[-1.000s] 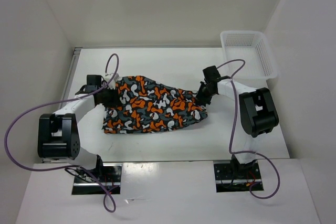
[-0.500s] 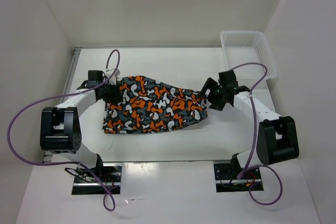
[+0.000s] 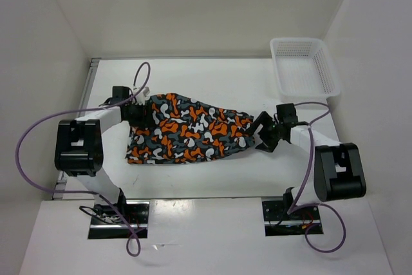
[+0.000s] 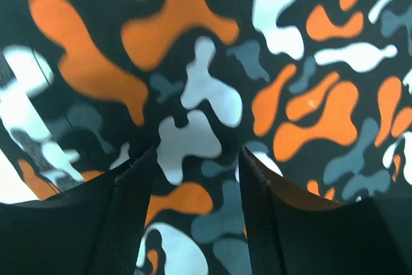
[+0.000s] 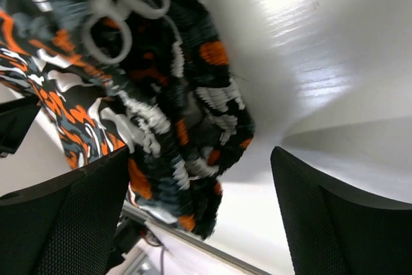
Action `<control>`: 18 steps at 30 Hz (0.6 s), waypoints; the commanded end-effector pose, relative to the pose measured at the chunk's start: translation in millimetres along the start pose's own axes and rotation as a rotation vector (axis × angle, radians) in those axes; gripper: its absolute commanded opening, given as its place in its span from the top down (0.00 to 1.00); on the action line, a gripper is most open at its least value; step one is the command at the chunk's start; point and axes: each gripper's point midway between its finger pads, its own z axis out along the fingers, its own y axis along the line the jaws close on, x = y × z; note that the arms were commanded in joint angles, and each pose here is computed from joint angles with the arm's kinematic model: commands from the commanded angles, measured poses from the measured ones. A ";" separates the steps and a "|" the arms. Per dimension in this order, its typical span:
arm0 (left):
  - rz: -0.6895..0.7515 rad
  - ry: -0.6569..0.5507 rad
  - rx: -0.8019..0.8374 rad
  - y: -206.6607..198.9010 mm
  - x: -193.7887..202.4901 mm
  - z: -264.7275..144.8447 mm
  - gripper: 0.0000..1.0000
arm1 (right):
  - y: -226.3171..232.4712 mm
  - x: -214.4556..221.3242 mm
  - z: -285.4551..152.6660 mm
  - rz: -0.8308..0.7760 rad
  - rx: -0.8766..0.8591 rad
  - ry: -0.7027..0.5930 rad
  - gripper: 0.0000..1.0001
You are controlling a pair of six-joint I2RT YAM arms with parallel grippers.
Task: Fold and stack the shorts
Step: Fold the shorts
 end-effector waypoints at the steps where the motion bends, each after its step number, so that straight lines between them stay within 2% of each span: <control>1: 0.031 -0.054 0.019 0.4 -25.2 7.9 0.38 | 7.9 -3.3 12.1 0.040 -0.083 0.006 0.10; 8: 0.024 -0.038 0.011 7.7 -23.7 20.9 0.42 | -0.1 -5.1 29.9 0.076 -0.091 -0.004 0.27; 11: 0.015 -0.016 -0.006 13.0 -17.1 26.5 0.44 | -2.8 -9.4 34.5 0.083 -0.086 -0.027 0.42; 12: 0.014 -0.016 -0.006 13.0 -17.1 26.5 0.44 | -4.2 -14.7 35.5 0.090 -0.075 -0.055 0.55; 15: 0.010 -0.006 -0.016 13.3 -14.9 23.1 0.44 | -3.1 -24.0 34.0 0.079 -0.046 -0.082 0.76; 16: 0.017 -0.020 -0.026 13.2 -21.8 18.2 0.44 | -5.1 -28.8 33.4 0.083 -0.020 -0.100 0.87; 18: 0.025 -0.038 -0.057 15.0 -29.7 9.4 0.40 | 2.1 -40.6 25.0 0.045 -0.008 -0.140 0.97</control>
